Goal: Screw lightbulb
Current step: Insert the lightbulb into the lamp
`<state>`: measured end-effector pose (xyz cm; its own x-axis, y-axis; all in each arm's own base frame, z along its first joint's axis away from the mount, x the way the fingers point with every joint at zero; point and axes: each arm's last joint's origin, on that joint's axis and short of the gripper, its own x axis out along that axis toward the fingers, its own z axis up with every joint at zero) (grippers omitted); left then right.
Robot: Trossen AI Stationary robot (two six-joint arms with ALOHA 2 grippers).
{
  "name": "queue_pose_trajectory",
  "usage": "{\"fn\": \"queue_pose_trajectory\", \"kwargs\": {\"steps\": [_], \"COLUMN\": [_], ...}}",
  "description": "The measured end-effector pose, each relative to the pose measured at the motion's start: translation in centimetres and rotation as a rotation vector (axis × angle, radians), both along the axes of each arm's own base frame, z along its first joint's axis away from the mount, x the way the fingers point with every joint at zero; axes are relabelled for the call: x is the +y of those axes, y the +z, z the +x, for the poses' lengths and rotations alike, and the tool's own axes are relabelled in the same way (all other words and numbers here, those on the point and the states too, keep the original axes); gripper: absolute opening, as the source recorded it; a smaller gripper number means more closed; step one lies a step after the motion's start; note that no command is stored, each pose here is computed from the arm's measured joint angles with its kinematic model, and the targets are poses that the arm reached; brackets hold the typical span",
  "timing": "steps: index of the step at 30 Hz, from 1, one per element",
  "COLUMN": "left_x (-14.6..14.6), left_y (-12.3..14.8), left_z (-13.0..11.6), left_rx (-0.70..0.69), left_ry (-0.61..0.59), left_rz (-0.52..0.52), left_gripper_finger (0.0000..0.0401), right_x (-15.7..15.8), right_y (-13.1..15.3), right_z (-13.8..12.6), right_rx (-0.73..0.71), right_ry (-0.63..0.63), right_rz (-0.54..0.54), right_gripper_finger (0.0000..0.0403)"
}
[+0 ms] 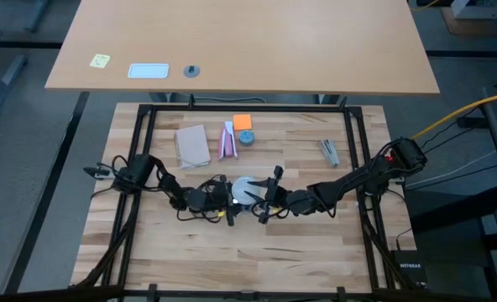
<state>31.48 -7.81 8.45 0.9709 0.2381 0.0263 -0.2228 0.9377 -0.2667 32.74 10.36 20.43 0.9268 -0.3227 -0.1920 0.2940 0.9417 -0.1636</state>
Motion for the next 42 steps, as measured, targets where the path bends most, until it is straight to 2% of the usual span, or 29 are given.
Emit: {"fn": "queue_pose_trajectory", "kwargs": {"steps": [9, 17, 25, 28, 35, 42], "left_x": [0.2, 0.2, 0.2, 0.2, -0.4, -0.6], "left_y": [-0.4, 1.2, 1.2, 1.2, 1.2, 1.1], "left_z": [-0.6, -0.5, -0.5, -0.5, -0.7, -0.7], "left_rx": [0.015, -0.022, -0.023, -0.024, -0.003, 0.005], "left_ry": [0.017, 0.019, 0.018, 0.017, 0.009, 0.005], "left_rz": [-0.028, 0.016, 0.001, 0.001, 0.066, 0.075], "left_gripper_finger": [0.0253, 0.0253, 0.0252, 0.0235, 0.0149, 0.0143], "right_x": [0.0, 0.0, 0.0, 0.0, 0.0, 0.0], "right_y": [0.0, 0.0, 0.0, 0.0, 0.0, 0.1], "right_z": [0.0, 0.0, 0.0, 0.0, 0.0, 0.0], "right_rx": [0.000, 0.000, 0.000, 0.000, -0.003, -0.008], "right_ry": [0.000, 0.000, 0.000, 0.000, -0.009, -0.005], "right_rz": [0.000, 0.000, 0.000, 0.000, -0.001, 0.002], "right_gripper_finger": [0.0143, 0.0143, 0.0143, 0.0143, 0.0143, 0.0143]}}
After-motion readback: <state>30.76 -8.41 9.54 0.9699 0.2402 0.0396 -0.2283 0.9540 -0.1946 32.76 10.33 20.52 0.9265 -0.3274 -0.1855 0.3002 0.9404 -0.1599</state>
